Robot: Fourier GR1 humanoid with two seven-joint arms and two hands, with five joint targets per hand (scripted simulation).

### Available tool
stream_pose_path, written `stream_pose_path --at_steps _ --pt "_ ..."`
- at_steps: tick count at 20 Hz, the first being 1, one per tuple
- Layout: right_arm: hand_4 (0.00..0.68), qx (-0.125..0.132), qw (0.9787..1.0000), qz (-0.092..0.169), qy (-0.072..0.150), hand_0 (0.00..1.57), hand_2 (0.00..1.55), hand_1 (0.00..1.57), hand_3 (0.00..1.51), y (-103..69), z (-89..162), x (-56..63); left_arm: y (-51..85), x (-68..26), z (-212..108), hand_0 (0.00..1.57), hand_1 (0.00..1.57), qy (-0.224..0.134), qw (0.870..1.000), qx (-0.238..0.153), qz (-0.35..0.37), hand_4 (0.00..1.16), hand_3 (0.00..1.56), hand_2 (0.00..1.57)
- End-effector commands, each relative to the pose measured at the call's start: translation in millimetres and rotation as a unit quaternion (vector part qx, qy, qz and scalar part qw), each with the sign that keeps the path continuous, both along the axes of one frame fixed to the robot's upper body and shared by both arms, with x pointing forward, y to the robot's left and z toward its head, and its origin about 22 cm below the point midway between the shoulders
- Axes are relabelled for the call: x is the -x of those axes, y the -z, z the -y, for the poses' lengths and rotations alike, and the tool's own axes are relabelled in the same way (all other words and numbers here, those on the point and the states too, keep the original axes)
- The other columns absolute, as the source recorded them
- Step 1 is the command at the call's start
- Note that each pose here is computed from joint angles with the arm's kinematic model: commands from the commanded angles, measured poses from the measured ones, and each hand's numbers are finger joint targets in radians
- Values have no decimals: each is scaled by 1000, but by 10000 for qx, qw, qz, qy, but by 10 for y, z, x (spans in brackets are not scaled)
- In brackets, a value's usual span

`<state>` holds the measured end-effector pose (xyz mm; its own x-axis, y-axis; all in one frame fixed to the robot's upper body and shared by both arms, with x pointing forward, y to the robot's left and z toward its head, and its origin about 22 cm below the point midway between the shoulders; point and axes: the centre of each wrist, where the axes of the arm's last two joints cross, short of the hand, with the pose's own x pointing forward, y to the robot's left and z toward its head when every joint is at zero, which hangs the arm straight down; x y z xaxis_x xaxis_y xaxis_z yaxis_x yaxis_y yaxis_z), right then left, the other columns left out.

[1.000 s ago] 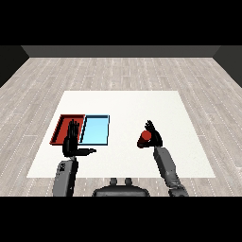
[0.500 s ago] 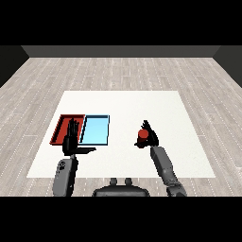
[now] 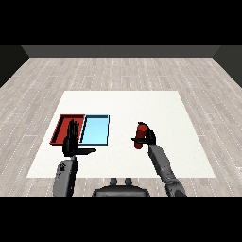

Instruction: Pick the red can and put it in the red box

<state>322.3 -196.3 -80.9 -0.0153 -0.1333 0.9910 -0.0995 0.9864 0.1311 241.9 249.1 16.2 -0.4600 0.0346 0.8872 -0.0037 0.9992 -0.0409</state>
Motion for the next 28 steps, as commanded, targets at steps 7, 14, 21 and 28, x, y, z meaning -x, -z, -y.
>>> stream_pose_path --at_steps 7,14,21,28 --pt "587 496 9985 18 247 1460 1446 1460 1401 -106 -29 -19 -30 -183 -15 0 0 69 9999 78 54 0 0 0" --pt "607 739 9957 533 138 1438 1437 1438 1373 -151 -38 -25 -14 -101 200 0 0 236 9997 -9 -62 0 0 0" --pt "615 682 9907 1174 -46 1419 1427 1419 1373 -604 -188 68 -71 9 192 0 0 441 9989 -114 -85 0 0 0" --pt "655 460 9863 1584 95 1463 1435 1463 1389 -966 69 200 -89 -146 419 0 0 593 9976 -95 -342 0 0 0"
